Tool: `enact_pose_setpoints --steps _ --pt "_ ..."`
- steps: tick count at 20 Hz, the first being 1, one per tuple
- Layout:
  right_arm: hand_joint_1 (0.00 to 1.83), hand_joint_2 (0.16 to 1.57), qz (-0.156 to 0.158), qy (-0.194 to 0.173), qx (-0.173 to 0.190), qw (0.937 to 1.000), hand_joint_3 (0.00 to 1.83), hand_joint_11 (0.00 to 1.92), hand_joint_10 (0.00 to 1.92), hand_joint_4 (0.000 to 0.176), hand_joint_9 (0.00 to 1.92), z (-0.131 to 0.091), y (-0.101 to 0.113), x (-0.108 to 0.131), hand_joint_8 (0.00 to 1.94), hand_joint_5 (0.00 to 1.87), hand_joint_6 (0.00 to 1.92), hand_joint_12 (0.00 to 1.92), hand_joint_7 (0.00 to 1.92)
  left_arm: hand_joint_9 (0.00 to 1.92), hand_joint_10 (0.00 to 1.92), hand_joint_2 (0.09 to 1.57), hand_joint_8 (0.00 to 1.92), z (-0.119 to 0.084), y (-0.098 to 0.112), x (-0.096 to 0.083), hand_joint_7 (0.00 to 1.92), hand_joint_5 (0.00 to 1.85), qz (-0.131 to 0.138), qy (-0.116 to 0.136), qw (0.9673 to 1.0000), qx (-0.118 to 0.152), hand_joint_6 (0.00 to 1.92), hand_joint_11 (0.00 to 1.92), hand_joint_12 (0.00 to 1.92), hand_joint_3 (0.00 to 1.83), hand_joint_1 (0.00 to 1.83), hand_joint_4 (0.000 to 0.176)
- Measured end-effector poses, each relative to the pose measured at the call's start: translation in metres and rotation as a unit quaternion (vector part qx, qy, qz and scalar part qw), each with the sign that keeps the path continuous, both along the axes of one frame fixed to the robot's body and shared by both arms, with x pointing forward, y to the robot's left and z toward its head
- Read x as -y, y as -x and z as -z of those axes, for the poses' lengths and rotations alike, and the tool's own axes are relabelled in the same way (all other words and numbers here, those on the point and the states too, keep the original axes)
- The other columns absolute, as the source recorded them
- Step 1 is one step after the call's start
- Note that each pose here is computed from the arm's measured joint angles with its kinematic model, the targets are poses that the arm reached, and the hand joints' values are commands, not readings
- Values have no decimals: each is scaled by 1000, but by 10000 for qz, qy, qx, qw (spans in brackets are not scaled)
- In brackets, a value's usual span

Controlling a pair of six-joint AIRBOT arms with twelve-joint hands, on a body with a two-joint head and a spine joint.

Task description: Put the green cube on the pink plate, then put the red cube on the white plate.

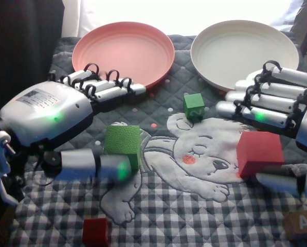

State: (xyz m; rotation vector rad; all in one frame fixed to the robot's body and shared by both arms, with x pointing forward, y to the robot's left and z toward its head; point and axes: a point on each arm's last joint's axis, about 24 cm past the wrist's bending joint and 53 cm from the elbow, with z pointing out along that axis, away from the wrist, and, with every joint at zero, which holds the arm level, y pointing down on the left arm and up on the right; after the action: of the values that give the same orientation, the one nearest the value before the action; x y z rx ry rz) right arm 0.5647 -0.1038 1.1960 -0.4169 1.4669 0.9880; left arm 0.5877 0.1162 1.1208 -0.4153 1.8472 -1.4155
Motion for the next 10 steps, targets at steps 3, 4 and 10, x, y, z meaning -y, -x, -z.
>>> enact_pose_setpoints --steps 3,4,10 --pt "741 668 -3 0 -1 10000 427 0 798 0 158 0 0 0 300 307 381 1465 413 94 440 868 14 0 2 1 169 153 40 -11 10000 32 5 0 1271 13 596 40" --pt "734 690 -2 -1 -2 10000 401 0 770 0 149 0 0 0 260 312 351 1439 413 114 426 875 13 0 1 0 185 168 21 -5 10000 24 7 0 1281 8 612 47" --pt "853 708 -25 -30 -7 10000 344 0 789 0 77 0 0 -3 235 320 353 1305 387 173 516 940 12 25 -8 7 268 272 24 -175 9996 -234 12 0 1484 2 602 0"
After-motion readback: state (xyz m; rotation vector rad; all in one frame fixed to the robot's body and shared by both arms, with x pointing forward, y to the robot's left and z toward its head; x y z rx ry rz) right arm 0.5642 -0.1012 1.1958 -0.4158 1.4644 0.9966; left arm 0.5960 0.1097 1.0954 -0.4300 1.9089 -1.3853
